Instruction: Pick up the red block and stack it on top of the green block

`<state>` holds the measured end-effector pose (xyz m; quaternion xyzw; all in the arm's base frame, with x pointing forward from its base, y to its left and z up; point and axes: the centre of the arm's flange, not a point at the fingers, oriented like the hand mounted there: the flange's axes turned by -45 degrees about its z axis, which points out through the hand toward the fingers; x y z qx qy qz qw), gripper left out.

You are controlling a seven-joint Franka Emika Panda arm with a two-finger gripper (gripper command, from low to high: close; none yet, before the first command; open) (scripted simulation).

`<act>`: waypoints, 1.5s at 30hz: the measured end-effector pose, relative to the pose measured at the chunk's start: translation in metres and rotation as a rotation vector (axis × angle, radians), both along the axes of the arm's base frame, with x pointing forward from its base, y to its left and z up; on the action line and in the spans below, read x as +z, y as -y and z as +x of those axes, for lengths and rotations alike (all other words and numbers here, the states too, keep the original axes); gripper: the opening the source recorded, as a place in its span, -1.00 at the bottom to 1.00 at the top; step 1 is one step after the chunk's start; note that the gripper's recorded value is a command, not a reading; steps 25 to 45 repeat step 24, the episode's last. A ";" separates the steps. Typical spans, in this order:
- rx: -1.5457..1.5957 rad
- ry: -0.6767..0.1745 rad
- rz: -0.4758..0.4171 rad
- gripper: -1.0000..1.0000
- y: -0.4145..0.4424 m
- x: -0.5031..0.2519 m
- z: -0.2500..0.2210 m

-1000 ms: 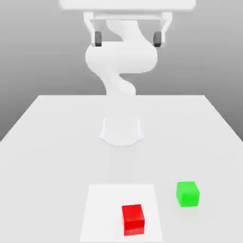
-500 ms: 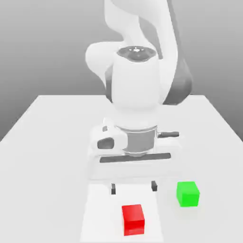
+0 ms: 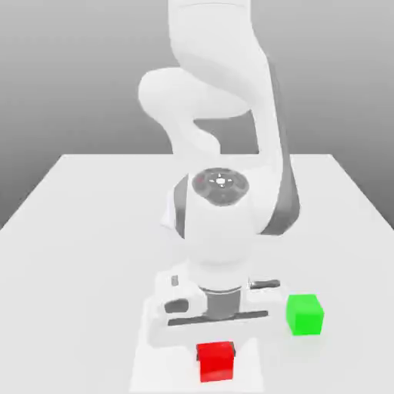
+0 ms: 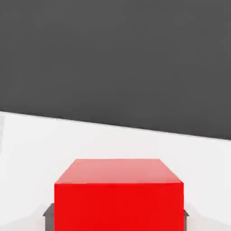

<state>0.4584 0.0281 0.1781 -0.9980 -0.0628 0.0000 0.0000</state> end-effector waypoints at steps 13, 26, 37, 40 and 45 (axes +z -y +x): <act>0.802 0.000 0.008 -1.00 -0.146 0.063 -0.083; 0.978 -0.001 -0.001 1.00 -0.164 0.005 -0.105; 0.978 -0.001 -0.001 1.00 -0.164 0.005 -0.105; 0.978 -0.001 -0.001 1.00 -0.164 0.005 -0.105; 0.978 -0.001 -0.001 1.00 -0.164 0.005 -0.105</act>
